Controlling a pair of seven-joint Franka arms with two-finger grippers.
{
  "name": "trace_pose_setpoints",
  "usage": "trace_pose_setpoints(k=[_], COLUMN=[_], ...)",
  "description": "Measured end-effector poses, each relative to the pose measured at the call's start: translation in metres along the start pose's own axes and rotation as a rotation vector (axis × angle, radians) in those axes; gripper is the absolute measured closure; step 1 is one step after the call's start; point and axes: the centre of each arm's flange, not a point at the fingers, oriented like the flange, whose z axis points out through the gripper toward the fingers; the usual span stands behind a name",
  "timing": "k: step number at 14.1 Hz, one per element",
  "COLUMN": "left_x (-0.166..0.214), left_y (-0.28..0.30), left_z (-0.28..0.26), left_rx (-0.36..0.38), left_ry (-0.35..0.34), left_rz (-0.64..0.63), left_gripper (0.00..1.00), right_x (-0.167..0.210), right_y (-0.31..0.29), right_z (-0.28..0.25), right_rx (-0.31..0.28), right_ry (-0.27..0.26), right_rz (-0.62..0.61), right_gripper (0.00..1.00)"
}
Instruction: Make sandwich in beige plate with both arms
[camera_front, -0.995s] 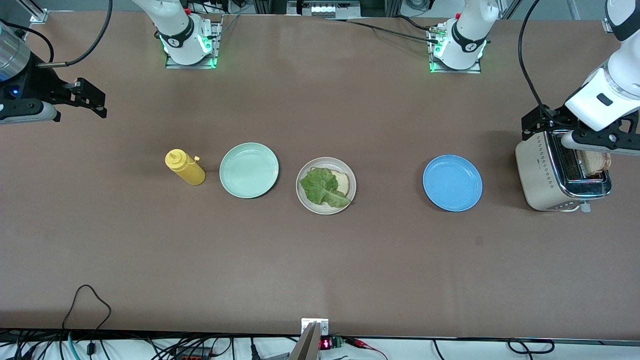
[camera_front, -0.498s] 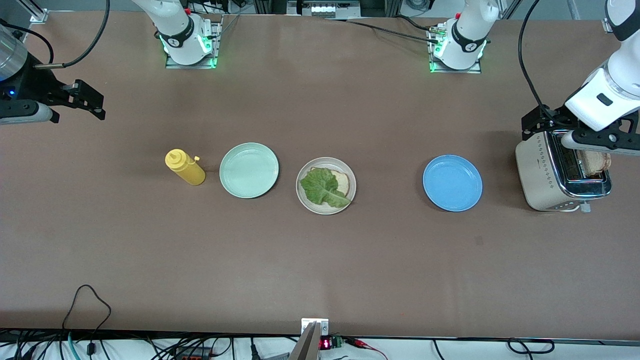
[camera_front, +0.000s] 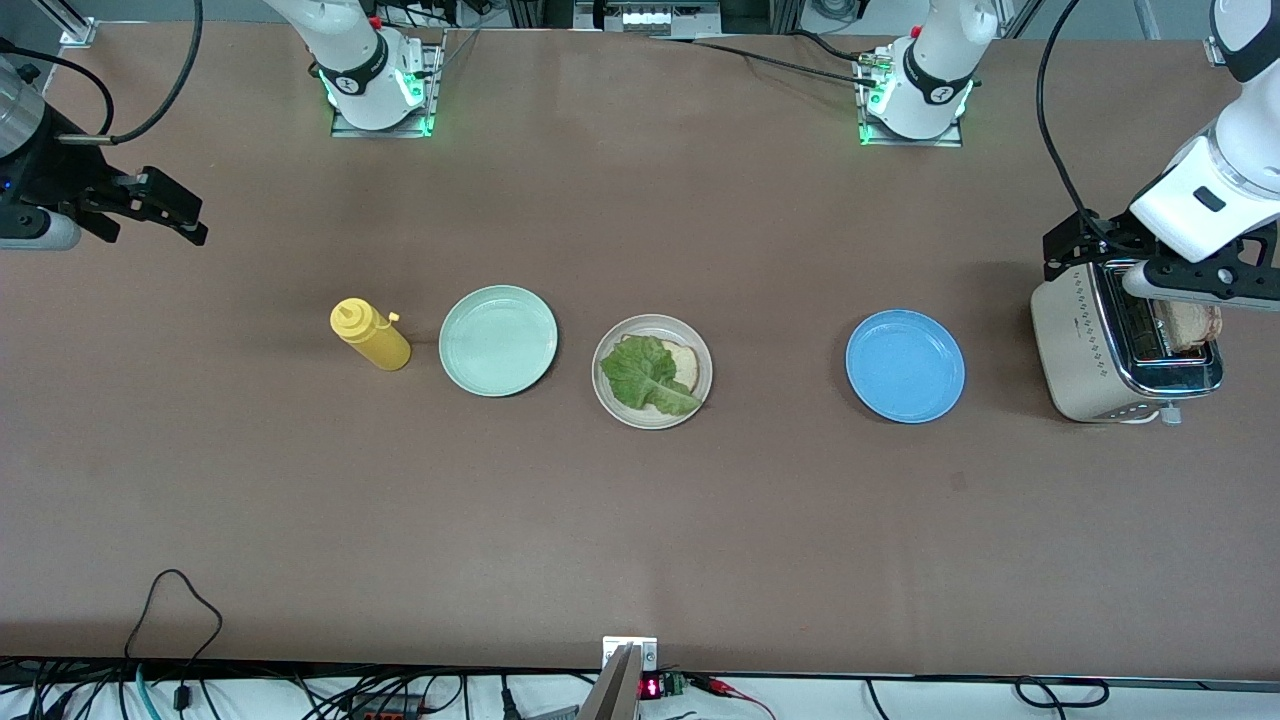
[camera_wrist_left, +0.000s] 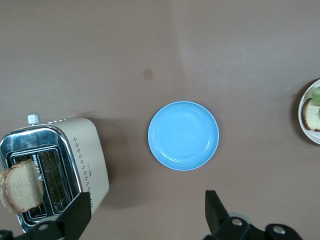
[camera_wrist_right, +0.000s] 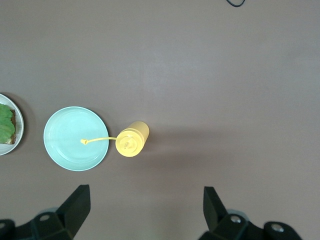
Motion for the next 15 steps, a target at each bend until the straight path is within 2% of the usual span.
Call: trace_pose_setpoints(k=[15], left_x=[0.0], left_y=[0.0], left_z=[0.0], left_rx=[0.0], left_ry=[0.0], left_rz=[0.0], left_gripper=[0.0], right_x=[0.0009], right_y=[-0.0007], right_z=[-0.0029], right_rx=[0.001], right_ry=[0.011], right_rz=[-0.001], right_gripper=[0.0])
